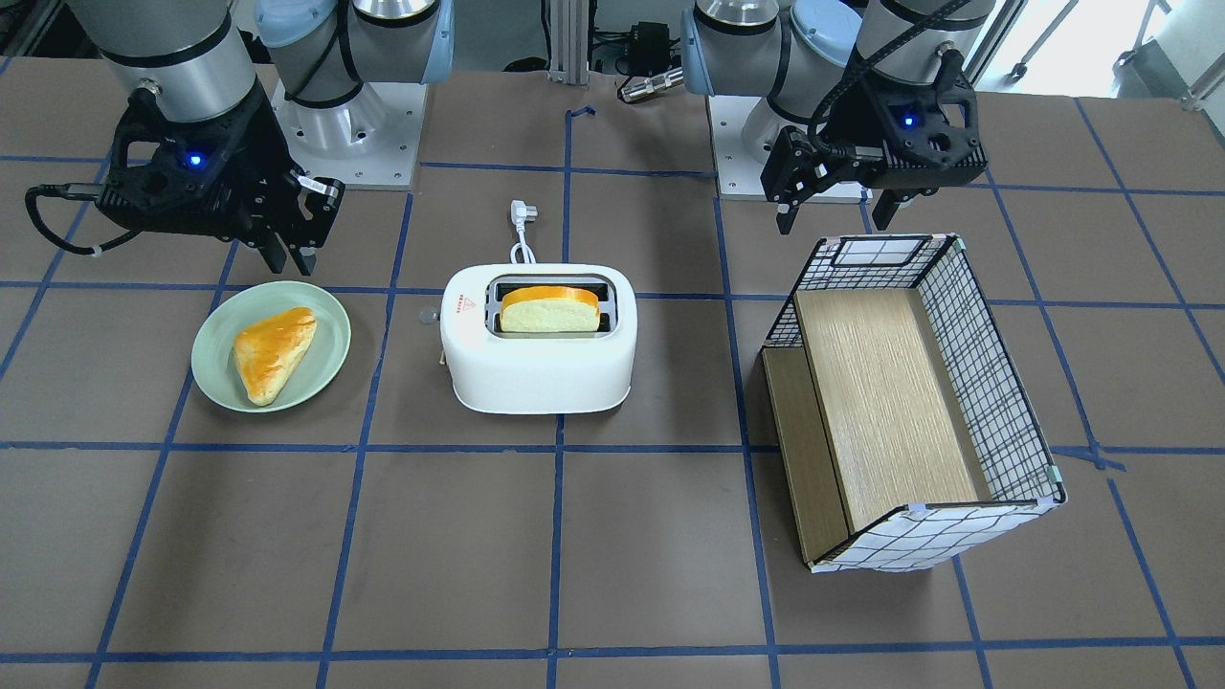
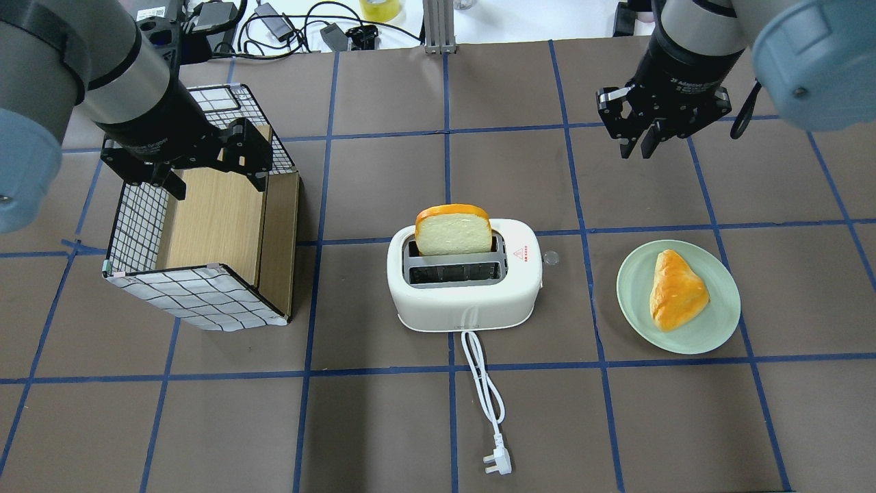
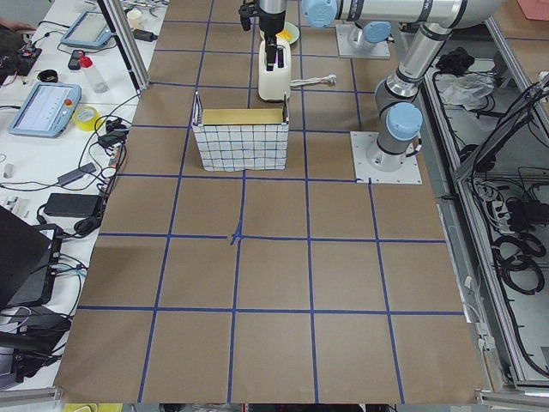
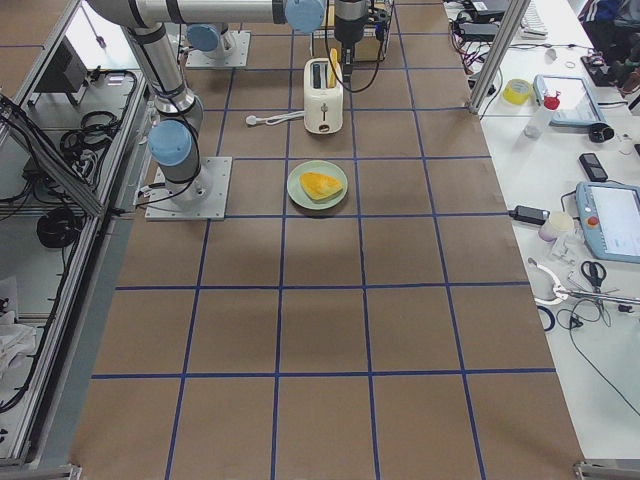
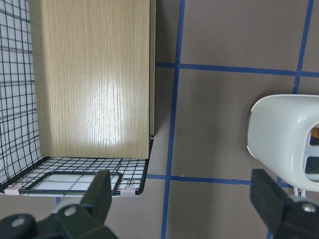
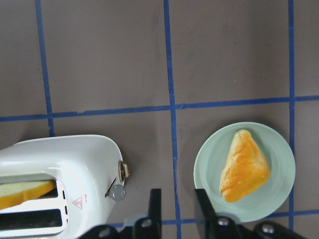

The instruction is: Press toaster with right arm

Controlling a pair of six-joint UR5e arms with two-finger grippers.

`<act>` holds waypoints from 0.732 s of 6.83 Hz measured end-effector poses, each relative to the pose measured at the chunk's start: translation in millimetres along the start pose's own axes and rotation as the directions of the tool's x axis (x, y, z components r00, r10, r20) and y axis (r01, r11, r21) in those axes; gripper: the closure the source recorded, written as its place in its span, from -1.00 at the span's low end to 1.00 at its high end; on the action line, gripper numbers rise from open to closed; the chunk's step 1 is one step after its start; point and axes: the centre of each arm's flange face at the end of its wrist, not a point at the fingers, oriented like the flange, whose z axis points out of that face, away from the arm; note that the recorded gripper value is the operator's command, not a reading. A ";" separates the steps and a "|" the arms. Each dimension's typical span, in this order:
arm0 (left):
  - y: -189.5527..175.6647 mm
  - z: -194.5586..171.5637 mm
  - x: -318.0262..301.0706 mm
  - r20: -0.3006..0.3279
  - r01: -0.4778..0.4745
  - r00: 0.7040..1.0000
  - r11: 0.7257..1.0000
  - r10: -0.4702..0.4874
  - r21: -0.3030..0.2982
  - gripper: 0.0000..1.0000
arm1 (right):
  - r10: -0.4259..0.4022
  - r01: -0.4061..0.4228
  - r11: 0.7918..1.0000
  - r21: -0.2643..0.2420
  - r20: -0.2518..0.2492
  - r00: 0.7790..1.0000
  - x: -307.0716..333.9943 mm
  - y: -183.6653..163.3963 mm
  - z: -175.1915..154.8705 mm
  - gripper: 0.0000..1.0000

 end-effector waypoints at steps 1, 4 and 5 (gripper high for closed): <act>0.0 0.0 0.0 0.001 0.000 1.000 1.000 0.000 0.000 -1.00 | -0.004 0.004 0.998 0.056 0.000 1.000 -1.8 -6.5 -3.6 -1.00; 0.0 0.0 -0.1 0.001 0.000 1.000 1.000 0.000 0.000 -1.00 | -0.004 0.004 0.996 0.089 0.001 1.000 -2.1 -10.2 -6.3 -1.00; 0.0 0.0 -0.1 0.001 0.000 1.000 1.000 0.000 0.000 -1.00 | -0.003 0.003 0.996 0.090 0.000 1.000 -1.8 -10.1 -6.7 -1.00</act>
